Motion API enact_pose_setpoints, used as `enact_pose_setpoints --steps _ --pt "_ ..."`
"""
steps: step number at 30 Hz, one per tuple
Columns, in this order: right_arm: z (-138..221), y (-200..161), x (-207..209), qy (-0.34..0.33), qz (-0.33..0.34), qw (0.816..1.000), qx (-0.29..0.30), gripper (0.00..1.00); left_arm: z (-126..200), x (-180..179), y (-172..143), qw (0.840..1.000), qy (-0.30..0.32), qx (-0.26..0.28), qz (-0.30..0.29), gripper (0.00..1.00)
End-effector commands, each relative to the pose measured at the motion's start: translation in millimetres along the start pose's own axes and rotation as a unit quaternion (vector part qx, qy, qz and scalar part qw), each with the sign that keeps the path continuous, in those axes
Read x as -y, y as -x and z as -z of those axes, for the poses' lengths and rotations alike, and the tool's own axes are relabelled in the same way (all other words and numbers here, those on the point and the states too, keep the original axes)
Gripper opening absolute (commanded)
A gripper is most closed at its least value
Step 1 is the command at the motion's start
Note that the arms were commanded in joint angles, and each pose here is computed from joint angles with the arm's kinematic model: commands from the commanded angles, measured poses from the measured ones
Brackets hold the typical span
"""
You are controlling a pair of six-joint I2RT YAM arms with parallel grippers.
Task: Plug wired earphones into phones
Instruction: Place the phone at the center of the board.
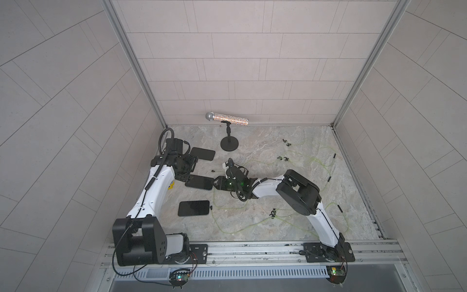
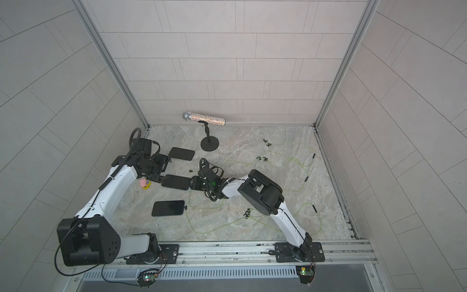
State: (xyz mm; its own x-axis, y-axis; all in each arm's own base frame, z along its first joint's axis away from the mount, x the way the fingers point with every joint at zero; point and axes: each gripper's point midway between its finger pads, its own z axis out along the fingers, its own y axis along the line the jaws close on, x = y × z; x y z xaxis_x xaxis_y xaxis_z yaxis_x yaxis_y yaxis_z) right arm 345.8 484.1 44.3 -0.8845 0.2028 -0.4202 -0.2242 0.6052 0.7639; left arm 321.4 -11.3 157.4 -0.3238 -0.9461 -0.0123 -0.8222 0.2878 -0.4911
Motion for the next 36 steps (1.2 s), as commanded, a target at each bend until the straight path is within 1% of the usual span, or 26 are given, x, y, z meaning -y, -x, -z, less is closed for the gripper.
enact_pose_setpoints --steps 1,5,7,10,12,14,15,16,18,20,23,27,30,36 --pt "7.0 -4.0 20.7 -0.054 0.008 0.998 -0.013 0.43 4.4 -7.3 21.6 0.998 0.037 0.048 -0.022 0.79" --pt "16.9 -4.7 24.5 -0.080 0.014 0.997 -0.016 0.36 -5.1 -19.1 50.4 0.990 0.095 0.092 -0.057 0.78" --pt "19.5 -8.8 24.3 -0.088 0.016 0.996 -0.021 0.31 -14.9 -25.0 65.8 0.987 0.118 0.088 -0.068 0.78" --pt "18.6 -12.7 26.5 -0.097 0.016 0.995 -0.027 0.30 -30.1 -23.4 86.6 0.982 0.135 0.083 -0.105 0.78" --pt "16.5 -14.7 27.7 -0.098 0.010 0.995 -0.032 0.30 -45.2 -15.8 93.7 0.983 0.115 0.070 -0.122 0.78" --pt "14.5 -14.5 26.1 -0.098 0.008 0.995 -0.032 0.31 -60.0 -9.6 92.7 0.989 0.080 0.044 -0.114 0.78" --pt "13.6 -14.7 24.8 -0.097 0.009 0.995 -0.032 0.31 -65.3 -1.8 94.9 0.989 0.061 0.048 -0.122 0.79" --pt "12.3 -14.8 22.4 -0.096 0.008 0.995 -0.032 0.31 -67.1 1.6 97.4 0.988 0.056 0.055 -0.132 0.79" --pt "10.7 -16.6 20.0 -0.101 0.008 0.994 -0.037 0.31 -73.1 -3.9 103.2 0.986 0.072 0.062 -0.134 0.81" --pt "11.1 -19.0 17.9 -0.107 0.007 0.994 -0.038 0.31 -82.4 -11.6 104.4 0.984 0.089 0.056 -0.141 0.82" --pt "9.0 -24.4 15.1 -0.108 0.002 0.993 -0.041 0.31 -99.4 -25.9 101.4 0.985 0.110 0.035 -0.129 0.82" --pt "3.3 -29.0 12.7 -0.102 -0.003 0.994 -0.046 0.31 -117.5 -40.7 93.3 0.986 0.122 0.010 -0.113 0.82" --pt "0.0 -29.8 8.6 -0.099 -0.001 0.994 -0.049 0.31 -123.9 -48.4 86.8 0.986 0.127 -0.003 -0.105 0.82" --pt "-4.5 -23.7 4.5 -0.101 0.009 0.994 -0.043 0.31 -128.1 -59.8 75.9 0.986 0.133 -0.014 -0.101 0.82"
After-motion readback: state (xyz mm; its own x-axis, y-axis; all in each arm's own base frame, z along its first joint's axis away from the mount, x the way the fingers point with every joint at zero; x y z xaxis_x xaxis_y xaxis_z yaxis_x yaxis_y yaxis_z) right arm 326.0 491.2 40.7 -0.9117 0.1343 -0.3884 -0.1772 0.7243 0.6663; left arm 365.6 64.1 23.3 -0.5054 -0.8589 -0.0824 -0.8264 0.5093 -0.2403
